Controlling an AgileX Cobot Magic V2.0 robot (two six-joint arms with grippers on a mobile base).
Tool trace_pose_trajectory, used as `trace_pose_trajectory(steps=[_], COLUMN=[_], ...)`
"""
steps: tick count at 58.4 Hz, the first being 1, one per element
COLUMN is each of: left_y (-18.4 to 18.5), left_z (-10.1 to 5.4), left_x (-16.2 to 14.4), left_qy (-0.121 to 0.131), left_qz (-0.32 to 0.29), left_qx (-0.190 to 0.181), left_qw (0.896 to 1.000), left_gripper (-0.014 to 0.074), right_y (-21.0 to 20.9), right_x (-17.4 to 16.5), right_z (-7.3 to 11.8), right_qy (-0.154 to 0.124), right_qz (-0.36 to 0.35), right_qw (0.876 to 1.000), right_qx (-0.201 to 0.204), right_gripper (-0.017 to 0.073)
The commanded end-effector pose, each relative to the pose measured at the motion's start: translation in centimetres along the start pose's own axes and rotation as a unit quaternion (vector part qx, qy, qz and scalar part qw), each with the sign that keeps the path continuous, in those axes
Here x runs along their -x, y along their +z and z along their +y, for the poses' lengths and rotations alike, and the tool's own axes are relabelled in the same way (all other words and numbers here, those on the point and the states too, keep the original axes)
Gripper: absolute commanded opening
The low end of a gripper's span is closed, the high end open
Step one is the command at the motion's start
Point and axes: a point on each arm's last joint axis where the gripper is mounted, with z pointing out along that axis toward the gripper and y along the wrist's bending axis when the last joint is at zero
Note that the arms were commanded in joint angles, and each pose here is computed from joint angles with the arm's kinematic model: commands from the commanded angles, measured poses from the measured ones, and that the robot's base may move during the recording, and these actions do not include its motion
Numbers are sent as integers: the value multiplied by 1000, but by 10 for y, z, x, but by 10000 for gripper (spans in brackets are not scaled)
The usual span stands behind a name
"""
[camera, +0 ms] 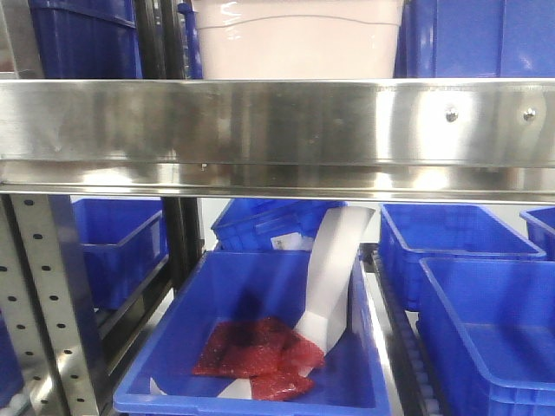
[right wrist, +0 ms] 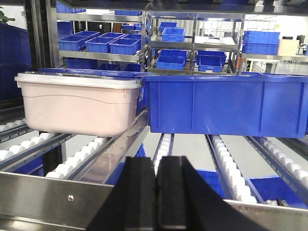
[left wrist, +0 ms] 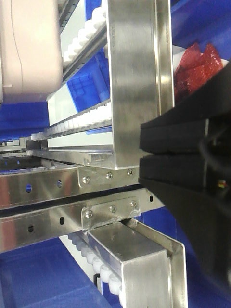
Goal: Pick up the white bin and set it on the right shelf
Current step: 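Push the bin onto the upper shelf beside a blue crate, release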
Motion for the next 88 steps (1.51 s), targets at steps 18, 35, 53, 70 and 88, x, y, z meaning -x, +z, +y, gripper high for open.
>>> trace_pose_trajectory(steps=[18,35,53,70,88], left_y=[-2,2,-16,-24,-25], left_z=[3,2,0,-4,-5], left_x=[17,1,-39,-106,-111], left_qy=[-7,-10,-50,-18,-12], left_qz=[-53,-29,-152,-137,-116], left_qx=[14,12,31,50,49], left_qw=[998,999,987,989,992], left_gripper=[-120,-120,-119,-119,-119], right_y=[-1,-1,-1,-1,-1], right_x=[15,15,15,15,14], right_z=[-3,-3,-3,-3,-3], right_qy=[5,5,5,5,5], right_qz=[-47,-47,-47,-47,-45], right_qw=[999,999,999,999,999], right_qx=[-17,-17,-17,-17,-17], right_gripper=[74,74,74,74,74])
